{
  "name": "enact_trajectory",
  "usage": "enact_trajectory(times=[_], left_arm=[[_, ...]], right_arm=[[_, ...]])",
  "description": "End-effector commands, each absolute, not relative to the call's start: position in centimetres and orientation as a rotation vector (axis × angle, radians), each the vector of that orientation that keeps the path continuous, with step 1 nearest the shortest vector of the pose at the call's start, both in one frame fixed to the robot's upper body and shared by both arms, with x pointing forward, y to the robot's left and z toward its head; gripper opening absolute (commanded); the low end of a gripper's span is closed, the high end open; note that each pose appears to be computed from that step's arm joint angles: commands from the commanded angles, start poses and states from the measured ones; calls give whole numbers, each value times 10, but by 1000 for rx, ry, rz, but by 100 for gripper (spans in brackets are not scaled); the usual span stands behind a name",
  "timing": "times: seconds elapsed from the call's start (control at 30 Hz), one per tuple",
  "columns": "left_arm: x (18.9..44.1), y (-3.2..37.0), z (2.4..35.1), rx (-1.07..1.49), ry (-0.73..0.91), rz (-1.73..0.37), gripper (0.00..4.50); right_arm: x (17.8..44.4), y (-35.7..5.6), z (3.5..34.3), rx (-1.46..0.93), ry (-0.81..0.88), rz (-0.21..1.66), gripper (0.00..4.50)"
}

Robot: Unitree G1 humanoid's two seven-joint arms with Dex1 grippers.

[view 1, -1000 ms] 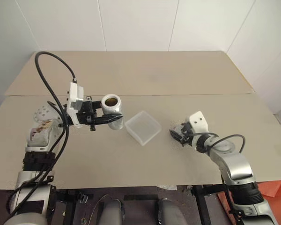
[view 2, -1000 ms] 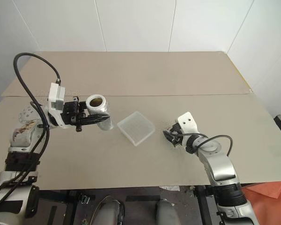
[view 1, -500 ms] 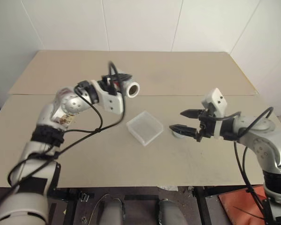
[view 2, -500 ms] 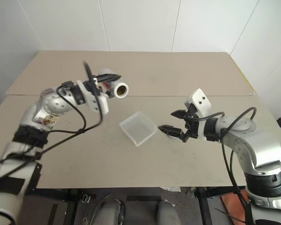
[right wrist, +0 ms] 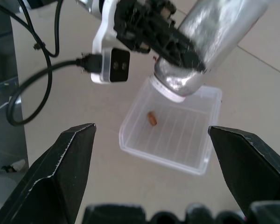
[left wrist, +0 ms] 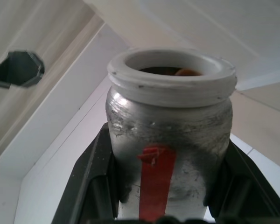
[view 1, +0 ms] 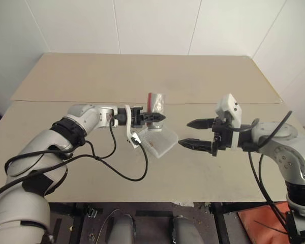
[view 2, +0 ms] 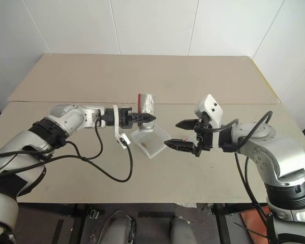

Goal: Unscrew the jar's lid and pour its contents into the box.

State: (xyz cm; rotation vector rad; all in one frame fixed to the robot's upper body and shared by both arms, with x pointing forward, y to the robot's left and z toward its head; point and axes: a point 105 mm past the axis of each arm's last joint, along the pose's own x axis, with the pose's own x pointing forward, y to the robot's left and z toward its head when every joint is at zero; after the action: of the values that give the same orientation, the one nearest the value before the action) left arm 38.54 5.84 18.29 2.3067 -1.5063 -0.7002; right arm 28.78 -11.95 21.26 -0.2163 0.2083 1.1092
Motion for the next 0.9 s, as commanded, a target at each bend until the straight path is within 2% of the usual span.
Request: enact_trajectory(times=[0.03,0.17,0.33,0.47,0.57,0.63,0.8,0.9], left_arm=[[392,57,203,2309,-1514,-596,193],[396,57,211,2281,-1483,-563,193],[403,69,233,2093,-1292,-486,193],[405,88,253,1742,-1072,-434,193],[412,107,260,1302,-794,-392,193],[415,120,250,994,-589,-409,193],[402,139,230,410,-326,-478,193],[392,145,221,225,-233,-493,193]], right_arm=[[282,-117,235,-244,99,1112,448],[281,-116,234,-254,97,1109,448],[282,-116,233,-250,95,1110,448],[282,-116,234,-250,85,1124,448],[282,-114,233,-253,85,1132,448],[282,-112,233,-248,81,1148,448],[283,-108,233,-253,58,1177,448],[283,-109,233,-262,57,1175,448]])
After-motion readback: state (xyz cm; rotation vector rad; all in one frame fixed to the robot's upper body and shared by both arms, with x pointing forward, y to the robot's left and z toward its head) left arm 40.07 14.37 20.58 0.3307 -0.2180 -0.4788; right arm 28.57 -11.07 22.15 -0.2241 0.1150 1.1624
